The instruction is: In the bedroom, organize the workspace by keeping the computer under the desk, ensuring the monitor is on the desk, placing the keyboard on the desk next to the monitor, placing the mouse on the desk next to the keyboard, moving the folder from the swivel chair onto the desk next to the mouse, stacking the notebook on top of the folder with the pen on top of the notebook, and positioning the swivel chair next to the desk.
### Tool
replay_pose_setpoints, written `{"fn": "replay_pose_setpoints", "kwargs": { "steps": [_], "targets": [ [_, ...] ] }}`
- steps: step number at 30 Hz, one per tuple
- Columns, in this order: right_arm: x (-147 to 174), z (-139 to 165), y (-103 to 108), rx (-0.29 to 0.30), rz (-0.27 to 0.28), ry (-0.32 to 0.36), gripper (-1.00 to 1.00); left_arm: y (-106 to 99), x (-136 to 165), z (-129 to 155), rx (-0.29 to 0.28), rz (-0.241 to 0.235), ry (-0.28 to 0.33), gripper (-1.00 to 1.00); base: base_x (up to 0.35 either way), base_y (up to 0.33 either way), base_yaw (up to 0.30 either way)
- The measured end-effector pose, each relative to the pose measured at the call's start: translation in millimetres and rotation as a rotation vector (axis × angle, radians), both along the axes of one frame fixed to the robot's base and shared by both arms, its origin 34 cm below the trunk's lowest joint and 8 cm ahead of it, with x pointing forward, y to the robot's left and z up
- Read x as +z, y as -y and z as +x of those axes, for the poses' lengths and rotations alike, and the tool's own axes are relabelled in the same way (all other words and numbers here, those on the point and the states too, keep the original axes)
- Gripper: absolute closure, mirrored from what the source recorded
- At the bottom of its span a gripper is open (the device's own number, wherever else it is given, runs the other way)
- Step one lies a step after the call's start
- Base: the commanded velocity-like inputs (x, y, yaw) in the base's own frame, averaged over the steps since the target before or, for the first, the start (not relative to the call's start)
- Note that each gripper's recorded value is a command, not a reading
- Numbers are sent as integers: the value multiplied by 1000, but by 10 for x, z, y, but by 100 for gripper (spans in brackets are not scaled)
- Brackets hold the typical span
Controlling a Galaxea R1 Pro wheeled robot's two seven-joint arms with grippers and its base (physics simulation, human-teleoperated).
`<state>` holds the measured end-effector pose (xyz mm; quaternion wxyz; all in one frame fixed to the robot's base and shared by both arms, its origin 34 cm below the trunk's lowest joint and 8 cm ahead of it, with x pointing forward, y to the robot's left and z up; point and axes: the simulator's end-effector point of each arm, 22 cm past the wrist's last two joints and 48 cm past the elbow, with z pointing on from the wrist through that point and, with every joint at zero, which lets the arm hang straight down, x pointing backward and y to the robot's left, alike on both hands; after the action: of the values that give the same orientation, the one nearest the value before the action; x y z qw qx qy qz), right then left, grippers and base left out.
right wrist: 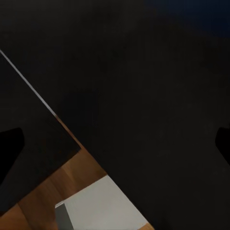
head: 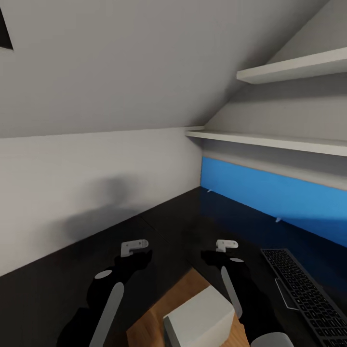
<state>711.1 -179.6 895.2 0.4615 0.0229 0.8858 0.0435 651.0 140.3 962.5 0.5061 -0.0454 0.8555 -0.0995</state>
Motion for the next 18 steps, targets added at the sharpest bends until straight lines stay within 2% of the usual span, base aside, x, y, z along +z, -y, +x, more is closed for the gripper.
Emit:
{"fn": "replay_pose_setpoints", "kwargs": {
  "steps": [18],
  "targets": [
    [-2, -1, -1, 0, -1, -1, -100, 0, -7, 0, 0, 0, -1, -100, 50, 32, 0]
  ]
}}
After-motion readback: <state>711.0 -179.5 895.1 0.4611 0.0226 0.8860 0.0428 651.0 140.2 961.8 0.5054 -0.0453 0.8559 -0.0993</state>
